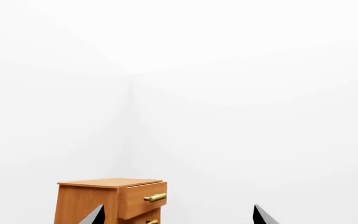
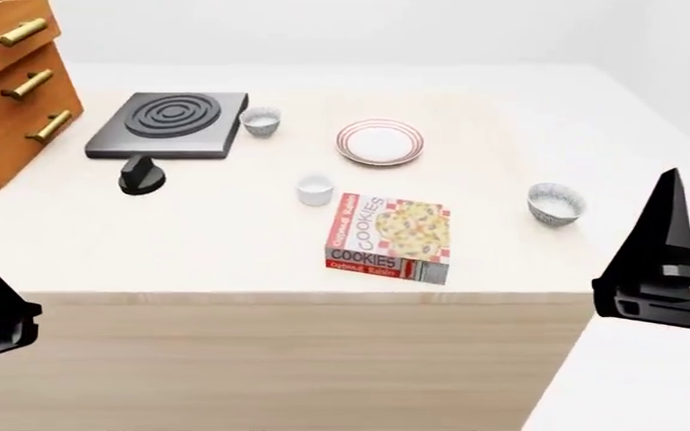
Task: Pick the akita bowl next to the cookies box and place it on the plate.
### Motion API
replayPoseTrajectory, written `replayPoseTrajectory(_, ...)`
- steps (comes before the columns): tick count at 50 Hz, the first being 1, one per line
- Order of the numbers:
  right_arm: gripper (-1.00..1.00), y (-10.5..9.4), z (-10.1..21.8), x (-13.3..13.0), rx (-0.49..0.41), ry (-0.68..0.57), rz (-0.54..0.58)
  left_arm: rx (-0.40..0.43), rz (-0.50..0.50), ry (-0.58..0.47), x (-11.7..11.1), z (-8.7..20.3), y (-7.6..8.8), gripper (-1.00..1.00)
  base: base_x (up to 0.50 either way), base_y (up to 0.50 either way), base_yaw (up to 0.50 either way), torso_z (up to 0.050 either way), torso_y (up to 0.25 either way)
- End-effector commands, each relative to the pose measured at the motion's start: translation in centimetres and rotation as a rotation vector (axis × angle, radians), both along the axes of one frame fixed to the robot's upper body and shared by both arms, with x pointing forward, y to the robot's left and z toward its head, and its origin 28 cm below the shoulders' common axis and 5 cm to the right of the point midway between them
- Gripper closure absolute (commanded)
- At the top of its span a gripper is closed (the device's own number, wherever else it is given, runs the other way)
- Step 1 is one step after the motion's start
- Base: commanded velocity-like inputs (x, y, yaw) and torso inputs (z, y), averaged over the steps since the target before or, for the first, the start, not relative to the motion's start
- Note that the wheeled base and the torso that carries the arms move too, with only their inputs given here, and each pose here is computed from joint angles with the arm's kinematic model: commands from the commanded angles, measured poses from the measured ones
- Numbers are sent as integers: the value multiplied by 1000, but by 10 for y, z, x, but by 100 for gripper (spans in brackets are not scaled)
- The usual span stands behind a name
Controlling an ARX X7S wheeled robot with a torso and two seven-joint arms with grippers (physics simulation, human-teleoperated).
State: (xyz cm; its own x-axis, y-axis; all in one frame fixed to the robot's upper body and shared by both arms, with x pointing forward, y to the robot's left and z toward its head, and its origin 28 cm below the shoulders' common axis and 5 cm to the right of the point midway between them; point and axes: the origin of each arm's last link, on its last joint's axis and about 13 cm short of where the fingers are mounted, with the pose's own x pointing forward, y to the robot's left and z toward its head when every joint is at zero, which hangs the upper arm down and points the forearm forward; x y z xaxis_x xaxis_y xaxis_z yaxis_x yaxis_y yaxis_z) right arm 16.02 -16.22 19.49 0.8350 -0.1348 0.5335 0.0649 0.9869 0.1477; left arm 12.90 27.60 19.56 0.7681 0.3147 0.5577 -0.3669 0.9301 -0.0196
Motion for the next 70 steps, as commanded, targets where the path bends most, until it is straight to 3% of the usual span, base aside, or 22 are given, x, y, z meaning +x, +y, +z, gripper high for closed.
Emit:
replayPoseTrajectory(1, -100, 1, 0, 0, -4, 2, 2, -1, -1, 0, 0, 0, 0, -100, -78, -500, 0, 0, 0)
replayPoseTrajectory(11, -100, 2, 0, 1, -14, -1, -6, -1, -1, 2, -1, 0, 0, -100, -36, -420, 0, 0, 0)
replayPoseTrajectory(35, -100, 1, 0, -1, -11, -30, -4, 1, -4, 4, 0, -1, -1, -100, 28, 31, 0, 0, 0)
replayPoseTrajectory(70, -100, 2, -1, -1, -17, -37, 14, 0, -4, 6, 0, -2, -1, -100, 481, 72, 0, 0, 0)
